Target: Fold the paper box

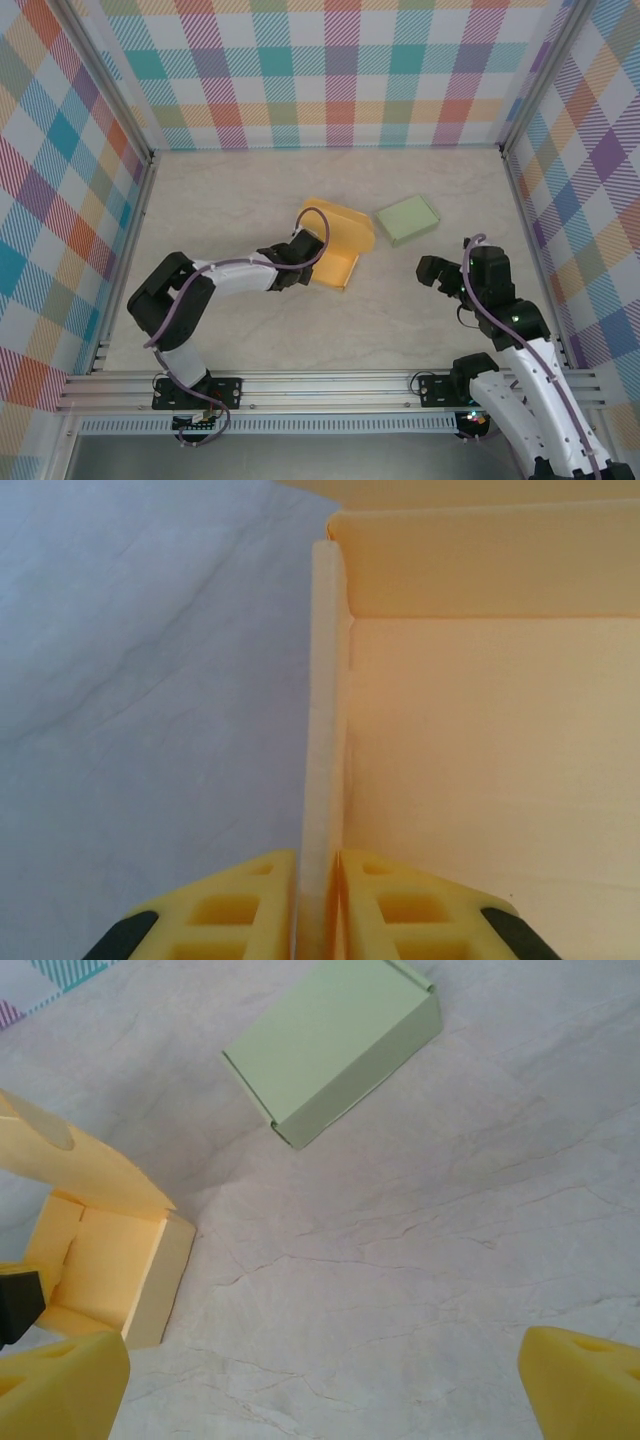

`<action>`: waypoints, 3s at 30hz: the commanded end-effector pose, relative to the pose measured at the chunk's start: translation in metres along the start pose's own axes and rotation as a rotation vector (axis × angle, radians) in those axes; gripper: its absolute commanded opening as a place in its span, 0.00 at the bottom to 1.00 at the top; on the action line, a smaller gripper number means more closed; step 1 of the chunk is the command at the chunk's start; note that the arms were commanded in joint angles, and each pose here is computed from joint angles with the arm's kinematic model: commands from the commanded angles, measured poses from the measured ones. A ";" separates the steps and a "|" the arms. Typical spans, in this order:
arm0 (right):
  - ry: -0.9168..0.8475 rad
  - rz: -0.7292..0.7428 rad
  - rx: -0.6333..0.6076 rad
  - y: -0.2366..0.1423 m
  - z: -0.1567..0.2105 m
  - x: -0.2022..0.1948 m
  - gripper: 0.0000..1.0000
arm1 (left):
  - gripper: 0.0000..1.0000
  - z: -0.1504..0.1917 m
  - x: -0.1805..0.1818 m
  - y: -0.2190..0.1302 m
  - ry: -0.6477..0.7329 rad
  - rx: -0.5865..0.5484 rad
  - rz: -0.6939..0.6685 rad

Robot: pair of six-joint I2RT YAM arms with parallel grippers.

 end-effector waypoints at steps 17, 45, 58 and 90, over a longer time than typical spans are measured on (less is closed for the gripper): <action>0.169 0.049 0.240 0.074 0.019 0.025 1.00 | 0.20 0.018 -0.013 -0.062 -0.270 -0.057 -0.149; -0.194 -0.188 0.154 0.072 -0.001 0.097 1.00 | 0.81 -0.082 0.094 -0.072 0.010 -0.479 0.253; -0.223 -0.219 0.153 0.071 -0.005 0.106 1.00 | 0.78 -0.114 0.084 -0.005 0.204 -0.479 0.434; -0.417 -0.371 0.275 0.159 -0.014 0.135 0.49 | 0.15 -0.105 0.067 -0.010 0.229 -0.363 0.592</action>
Point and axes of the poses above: each hand's point on the last joint's axis, 136 mm out from that joint toward the fingers, its own y axis out along the fingers, its own x axis along the line the jaws close on, z = x × y, the point moved 3 cm from there along -y, back along the fingers, and after that the axes turned 4 degrees about y, right-handed, at the moved point
